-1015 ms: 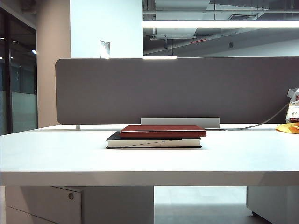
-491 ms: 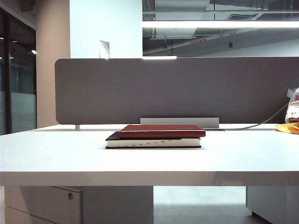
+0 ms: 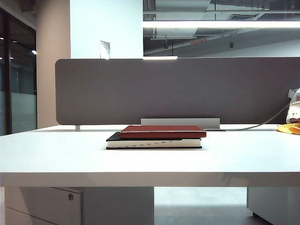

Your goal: Pick up the red book and place it on top of the black book.

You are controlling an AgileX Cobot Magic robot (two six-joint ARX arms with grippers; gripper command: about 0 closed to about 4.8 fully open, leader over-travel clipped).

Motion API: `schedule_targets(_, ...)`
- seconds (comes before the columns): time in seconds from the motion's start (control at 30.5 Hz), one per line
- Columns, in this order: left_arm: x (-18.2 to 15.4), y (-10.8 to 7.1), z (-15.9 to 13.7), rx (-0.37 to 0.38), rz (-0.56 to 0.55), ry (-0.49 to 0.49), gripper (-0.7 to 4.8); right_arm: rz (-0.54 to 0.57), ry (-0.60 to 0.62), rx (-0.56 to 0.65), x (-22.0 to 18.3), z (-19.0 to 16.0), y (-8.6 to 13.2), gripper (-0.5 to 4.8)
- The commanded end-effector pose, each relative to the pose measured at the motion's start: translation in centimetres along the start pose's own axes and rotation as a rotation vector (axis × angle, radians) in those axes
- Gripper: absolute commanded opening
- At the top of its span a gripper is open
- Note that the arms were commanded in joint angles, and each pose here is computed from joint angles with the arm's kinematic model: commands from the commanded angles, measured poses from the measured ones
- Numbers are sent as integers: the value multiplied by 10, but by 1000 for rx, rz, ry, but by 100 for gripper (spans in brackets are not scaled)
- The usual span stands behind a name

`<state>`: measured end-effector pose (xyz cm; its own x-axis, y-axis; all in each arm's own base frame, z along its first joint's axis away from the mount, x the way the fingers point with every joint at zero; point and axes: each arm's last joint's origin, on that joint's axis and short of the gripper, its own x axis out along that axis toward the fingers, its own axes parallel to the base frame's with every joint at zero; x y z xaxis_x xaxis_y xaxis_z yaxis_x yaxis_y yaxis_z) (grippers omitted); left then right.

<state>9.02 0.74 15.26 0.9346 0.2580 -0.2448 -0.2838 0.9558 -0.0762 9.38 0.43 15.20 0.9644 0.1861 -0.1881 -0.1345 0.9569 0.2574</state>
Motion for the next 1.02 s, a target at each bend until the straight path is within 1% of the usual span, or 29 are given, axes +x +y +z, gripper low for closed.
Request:
schedule_targets(0.03,0,1,-2,9,14,23,-6,0,-7,-3,0,1,0,-5)
schedule_targets(0.82,0,1,-2,9,13,23,-6,-4,-7,-5,0,0,0,-5)
schedule_targets(1.02,0,1,-2,9,13,23,-6,-59,-21,-99,0,1,-2,-5)
